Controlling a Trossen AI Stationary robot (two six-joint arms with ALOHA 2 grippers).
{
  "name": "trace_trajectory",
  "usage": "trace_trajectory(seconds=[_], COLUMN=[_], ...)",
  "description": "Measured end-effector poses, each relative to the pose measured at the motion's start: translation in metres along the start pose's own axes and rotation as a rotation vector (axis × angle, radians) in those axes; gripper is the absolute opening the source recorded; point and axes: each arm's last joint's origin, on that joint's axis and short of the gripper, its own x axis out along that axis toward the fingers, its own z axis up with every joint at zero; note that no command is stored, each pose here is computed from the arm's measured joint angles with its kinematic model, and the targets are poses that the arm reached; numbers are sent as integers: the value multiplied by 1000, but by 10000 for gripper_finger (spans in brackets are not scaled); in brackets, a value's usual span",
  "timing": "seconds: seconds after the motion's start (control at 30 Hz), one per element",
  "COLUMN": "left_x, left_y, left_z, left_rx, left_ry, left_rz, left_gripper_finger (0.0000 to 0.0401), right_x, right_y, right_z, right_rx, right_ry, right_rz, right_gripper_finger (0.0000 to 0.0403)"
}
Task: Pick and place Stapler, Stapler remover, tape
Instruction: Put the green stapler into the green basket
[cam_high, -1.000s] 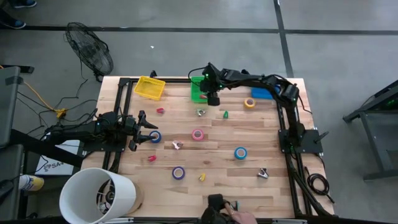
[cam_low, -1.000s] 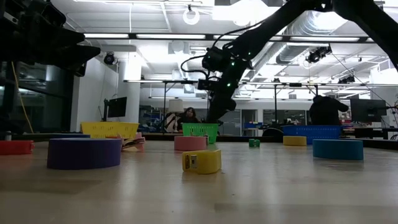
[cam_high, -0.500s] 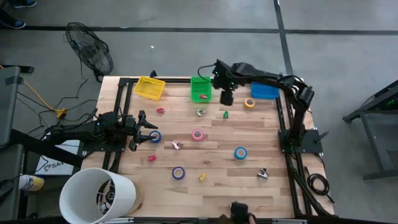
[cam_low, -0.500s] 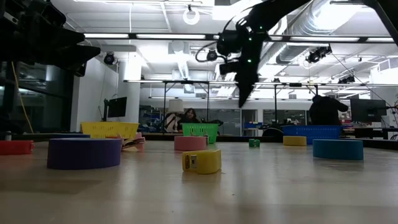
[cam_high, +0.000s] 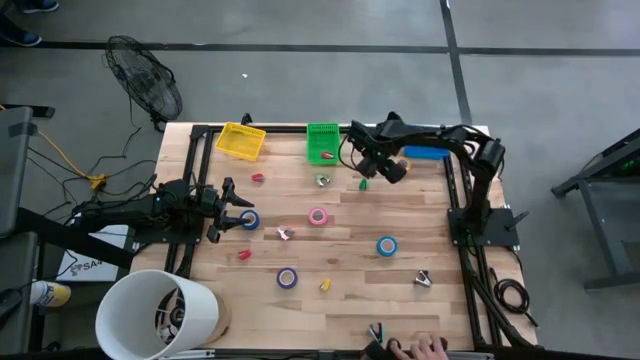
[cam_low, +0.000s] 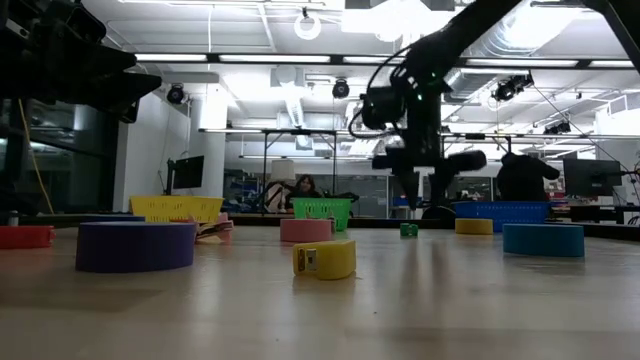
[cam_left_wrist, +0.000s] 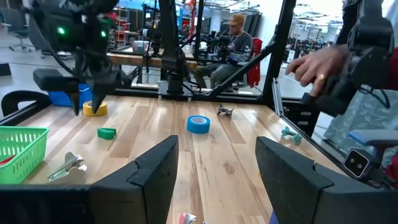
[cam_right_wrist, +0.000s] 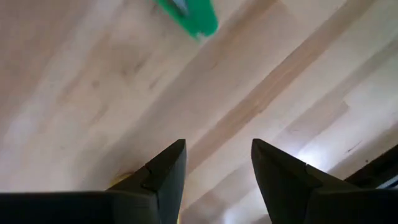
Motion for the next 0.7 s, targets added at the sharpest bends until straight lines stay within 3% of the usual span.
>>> trace_trajectory(seconds=[0.3,0.7], left_x=[0,0], left_y=[0,0], left_z=[0,0], left_rx=[0,0], left_ry=[0,0], left_rz=[0,0], left_gripper_finger=[211,211], right_x=[23,18], right_y=[18,23], right_z=[17,46], right_rx=[-192,-376], right_ry=[9,-47], right_rz=[-46,-113], right_gripper_finger=[173,170])
